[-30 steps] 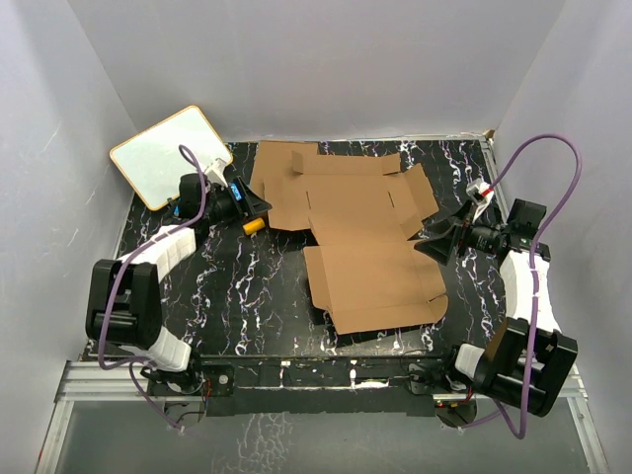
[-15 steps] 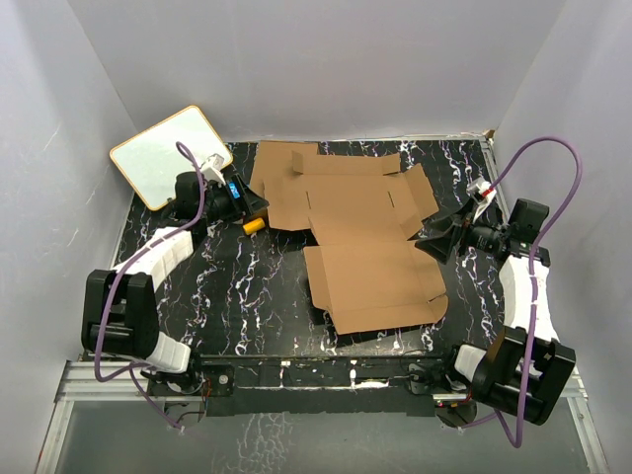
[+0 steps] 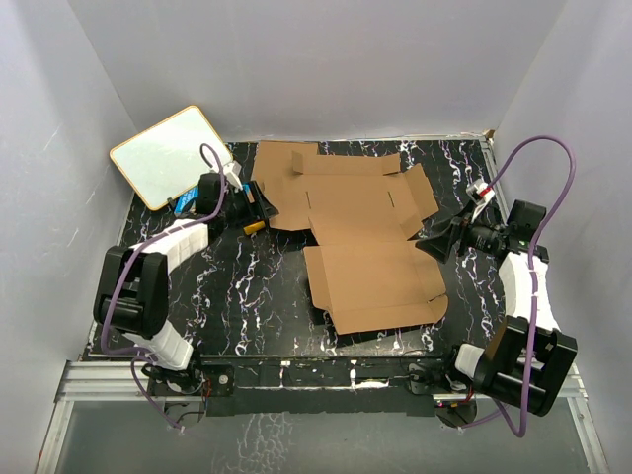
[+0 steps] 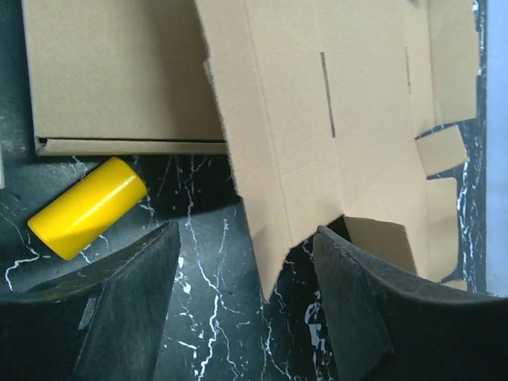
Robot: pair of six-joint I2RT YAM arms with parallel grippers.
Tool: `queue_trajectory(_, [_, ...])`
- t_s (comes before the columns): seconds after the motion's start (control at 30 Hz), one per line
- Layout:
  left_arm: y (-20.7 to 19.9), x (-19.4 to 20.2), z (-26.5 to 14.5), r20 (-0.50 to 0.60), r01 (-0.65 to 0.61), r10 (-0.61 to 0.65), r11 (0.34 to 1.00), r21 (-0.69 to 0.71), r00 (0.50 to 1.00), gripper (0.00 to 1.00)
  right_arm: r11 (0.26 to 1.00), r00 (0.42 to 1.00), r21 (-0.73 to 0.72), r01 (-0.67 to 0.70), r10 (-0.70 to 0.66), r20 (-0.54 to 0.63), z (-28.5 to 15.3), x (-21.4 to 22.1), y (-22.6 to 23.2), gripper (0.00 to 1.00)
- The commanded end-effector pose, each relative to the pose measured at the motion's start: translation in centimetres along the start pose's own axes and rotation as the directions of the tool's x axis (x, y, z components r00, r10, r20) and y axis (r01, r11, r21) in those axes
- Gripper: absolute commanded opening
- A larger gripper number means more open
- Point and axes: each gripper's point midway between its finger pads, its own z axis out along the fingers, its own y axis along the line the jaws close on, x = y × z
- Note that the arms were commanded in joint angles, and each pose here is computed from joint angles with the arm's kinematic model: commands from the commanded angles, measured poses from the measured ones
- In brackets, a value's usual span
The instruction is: Fold the paper box
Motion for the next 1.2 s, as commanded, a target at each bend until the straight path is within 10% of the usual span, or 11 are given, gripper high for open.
queue_trajectory(0.0, [0.0,-2.2,0.7,0.075,0.006,-0.004,1.0,-0.025,0.997,0.67,0.998,0.998,0.004,0.063,-0.063,0.017,-0.5,-0.6,-0.8,0.99])
queue_trajectory(0.93, [0.1,-1.2,2.8,0.101,-0.015,0.021,0.998,-0.066,0.995,0.51,0.996,0.992,-0.027,0.085,-0.082,0.094,-0.7,-2.8,2.2,0.98])
queue_trajectory(1.17, [-0.8,-1.1,3.8,0.11,0.031,-0.031,0.999,0.008,0.993,0.15,0.998,0.996,-0.052,0.026,-0.021,0.085,-0.3,-2.1,1.4,0.99])
